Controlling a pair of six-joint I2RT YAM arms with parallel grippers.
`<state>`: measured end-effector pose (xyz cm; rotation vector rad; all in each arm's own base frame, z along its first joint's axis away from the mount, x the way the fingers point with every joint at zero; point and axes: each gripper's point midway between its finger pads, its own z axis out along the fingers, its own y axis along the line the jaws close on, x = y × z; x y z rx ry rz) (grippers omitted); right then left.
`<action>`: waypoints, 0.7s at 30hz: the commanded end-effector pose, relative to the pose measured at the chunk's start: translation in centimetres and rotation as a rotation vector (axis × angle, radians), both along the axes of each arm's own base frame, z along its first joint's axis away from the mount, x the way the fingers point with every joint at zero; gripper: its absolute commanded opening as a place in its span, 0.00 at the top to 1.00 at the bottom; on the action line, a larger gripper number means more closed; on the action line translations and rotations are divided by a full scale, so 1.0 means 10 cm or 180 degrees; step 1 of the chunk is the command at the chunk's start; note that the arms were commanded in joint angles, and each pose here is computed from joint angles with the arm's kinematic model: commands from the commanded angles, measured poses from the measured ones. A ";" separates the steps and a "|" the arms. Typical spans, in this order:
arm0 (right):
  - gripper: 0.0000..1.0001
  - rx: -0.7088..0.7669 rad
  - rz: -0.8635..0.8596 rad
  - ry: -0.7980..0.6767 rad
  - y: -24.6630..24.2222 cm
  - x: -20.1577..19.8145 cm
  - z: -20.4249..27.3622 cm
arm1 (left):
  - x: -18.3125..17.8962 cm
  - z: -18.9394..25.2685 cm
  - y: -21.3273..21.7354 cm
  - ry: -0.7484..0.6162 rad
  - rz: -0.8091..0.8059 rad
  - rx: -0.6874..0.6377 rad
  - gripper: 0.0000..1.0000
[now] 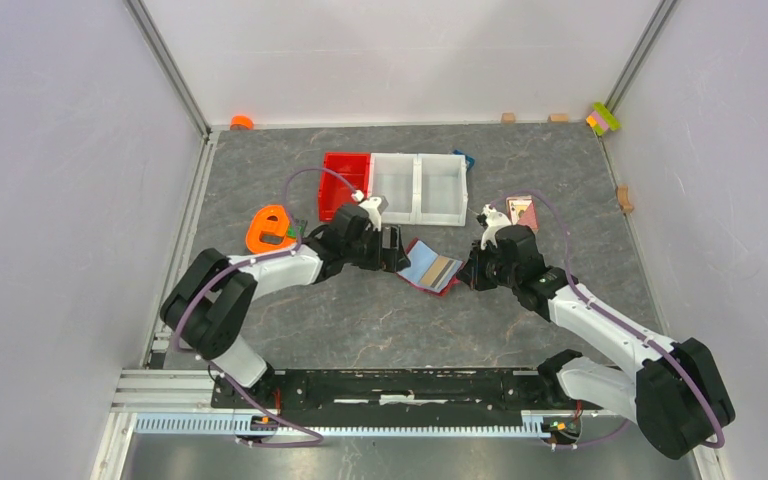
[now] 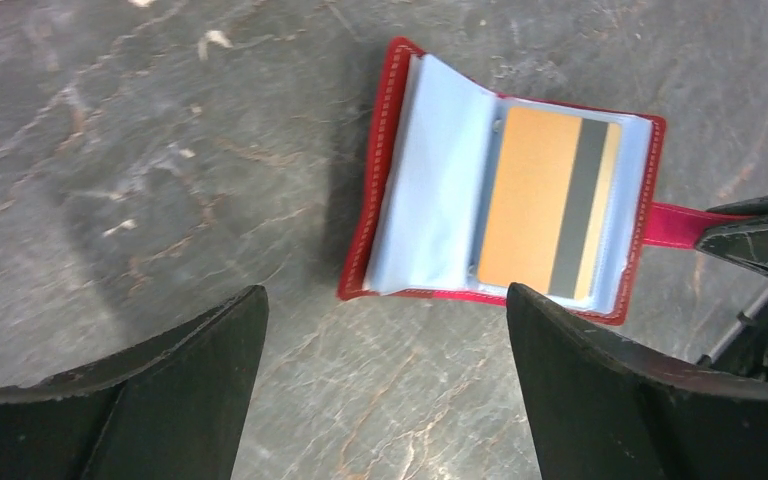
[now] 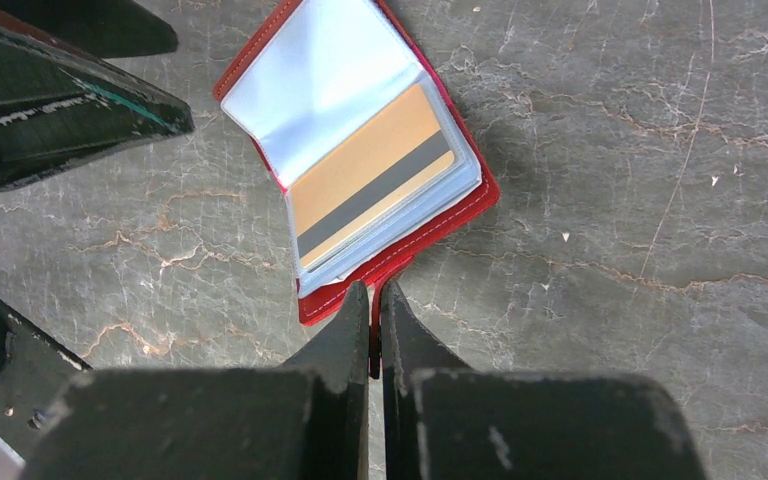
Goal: Take the credit cards out of the card holder
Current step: Open the card holder at the center of the board.
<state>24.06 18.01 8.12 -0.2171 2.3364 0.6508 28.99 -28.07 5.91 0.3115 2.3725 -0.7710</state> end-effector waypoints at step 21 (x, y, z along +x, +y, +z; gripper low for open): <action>1.00 0.0055 0.0127 -0.0100 0.08 0.06 0.06 | -0.19 -0.07 -0.63 0.0602 -0.0774 -0.0641 0.47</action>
